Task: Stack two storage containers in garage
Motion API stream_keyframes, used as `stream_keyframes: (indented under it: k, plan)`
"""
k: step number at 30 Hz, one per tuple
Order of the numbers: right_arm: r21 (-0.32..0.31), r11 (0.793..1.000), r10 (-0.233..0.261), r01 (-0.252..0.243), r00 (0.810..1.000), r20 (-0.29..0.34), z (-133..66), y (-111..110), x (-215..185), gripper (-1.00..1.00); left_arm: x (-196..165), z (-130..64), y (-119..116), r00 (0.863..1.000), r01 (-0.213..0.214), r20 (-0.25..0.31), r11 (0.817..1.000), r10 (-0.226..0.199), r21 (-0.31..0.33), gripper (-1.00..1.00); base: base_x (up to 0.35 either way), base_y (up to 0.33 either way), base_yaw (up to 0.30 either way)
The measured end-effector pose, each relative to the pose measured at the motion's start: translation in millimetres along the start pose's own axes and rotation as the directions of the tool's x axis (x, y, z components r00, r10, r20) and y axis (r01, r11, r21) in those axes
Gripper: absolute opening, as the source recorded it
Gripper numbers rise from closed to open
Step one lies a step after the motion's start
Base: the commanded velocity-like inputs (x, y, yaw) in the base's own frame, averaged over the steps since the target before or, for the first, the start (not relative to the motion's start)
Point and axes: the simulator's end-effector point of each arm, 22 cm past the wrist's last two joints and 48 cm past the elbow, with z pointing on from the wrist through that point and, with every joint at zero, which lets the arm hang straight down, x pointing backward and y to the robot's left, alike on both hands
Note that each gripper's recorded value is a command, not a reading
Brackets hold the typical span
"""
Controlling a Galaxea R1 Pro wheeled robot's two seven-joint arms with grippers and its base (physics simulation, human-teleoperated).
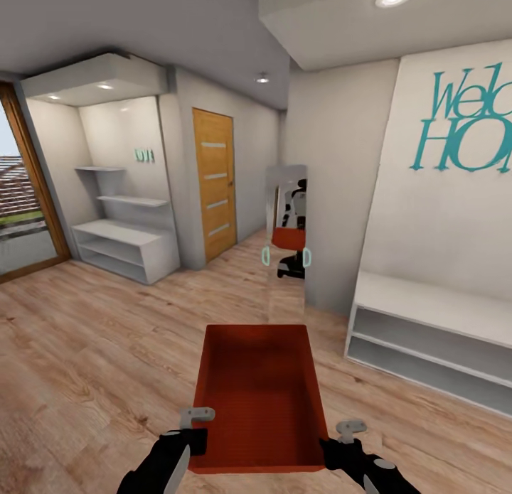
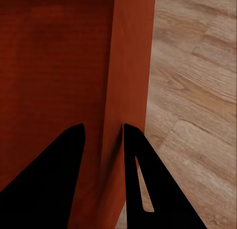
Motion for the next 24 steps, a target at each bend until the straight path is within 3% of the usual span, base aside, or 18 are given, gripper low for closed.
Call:
stream_keyframes:
  k: [16, 24]
  plan:
    - [0.0, 1.0, 0.001, -0.001, 1.0, 0.001, 0.0, 0.1, -0.2, -1.0, -0.3, 0.0, 0.0, 1.0, -0.001, 0.001, 1.0, 0.001, 0.0, -1.0, 0.328, 0.0, 0.241]
    - [0.0, 1.0, 0.001, -0.001, 1.0, 0.001, 0.0, 0.1, -0.1, -1.0, -0.4, 0.1, 0.1, 1.0, -0.002, 0.002, 1.0, 0.002, 0.001, -1.0, 0.328, 0.0, 0.06]
